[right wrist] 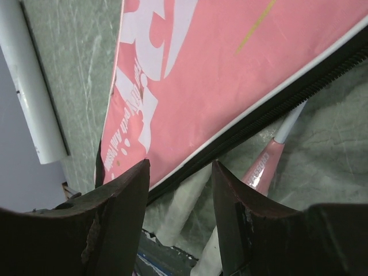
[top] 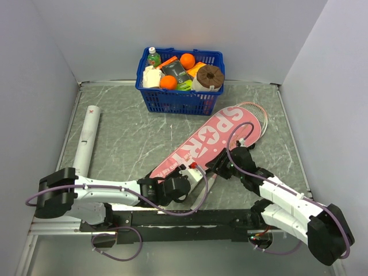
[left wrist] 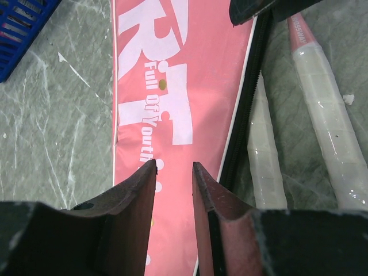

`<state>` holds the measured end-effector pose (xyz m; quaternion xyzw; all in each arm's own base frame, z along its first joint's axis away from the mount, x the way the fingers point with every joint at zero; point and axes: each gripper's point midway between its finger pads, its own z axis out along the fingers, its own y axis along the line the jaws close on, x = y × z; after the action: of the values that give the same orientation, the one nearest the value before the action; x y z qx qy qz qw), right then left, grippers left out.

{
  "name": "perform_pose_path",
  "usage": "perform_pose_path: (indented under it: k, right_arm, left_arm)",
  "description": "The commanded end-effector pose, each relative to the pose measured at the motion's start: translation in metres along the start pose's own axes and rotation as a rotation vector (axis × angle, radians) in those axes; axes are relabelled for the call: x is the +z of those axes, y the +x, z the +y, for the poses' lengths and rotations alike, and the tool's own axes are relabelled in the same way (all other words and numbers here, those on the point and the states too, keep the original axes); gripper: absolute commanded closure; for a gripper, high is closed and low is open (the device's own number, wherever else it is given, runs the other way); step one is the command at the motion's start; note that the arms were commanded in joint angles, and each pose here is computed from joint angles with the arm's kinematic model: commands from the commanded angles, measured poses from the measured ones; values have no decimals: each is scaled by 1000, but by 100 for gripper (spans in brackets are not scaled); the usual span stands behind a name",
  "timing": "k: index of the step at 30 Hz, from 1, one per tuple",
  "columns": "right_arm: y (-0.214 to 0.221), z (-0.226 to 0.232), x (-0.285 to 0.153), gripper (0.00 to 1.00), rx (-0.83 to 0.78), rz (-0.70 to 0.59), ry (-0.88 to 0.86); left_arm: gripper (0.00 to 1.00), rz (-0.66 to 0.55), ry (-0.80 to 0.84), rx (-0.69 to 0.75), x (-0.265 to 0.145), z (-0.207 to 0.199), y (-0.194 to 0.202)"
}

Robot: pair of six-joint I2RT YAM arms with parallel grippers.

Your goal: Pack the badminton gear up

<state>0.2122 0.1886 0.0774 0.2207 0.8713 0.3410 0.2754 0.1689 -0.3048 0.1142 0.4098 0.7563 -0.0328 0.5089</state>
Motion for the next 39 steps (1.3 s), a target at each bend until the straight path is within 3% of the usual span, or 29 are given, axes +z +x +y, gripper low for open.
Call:
perform_pose_path:
  k: [1, 22, 25, 34, 39]
  right_arm:
    - [5, -5, 4, 45, 20, 14, 22]
    - [-4, -6, 27, 57, 88, -31, 40]
    - [-3, -5, 28, 64, 86, -24, 38]
    - [-9, -3, 29, 98, 73, -45, 45]
    - [-15, 2, 26, 100, 56, -67, 39]
  left_arm:
    - [63, -52, -12, -54, -4, 2, -17]
    - [61, -40, -19, -29, -5, 3, -9]
    - [61, -37, -18, -20, -3, 2, -8]
    - [61, -28, 7, -1, -3, -6, -5]
    - [59, 7, -11, 78, 2, -14, 6]
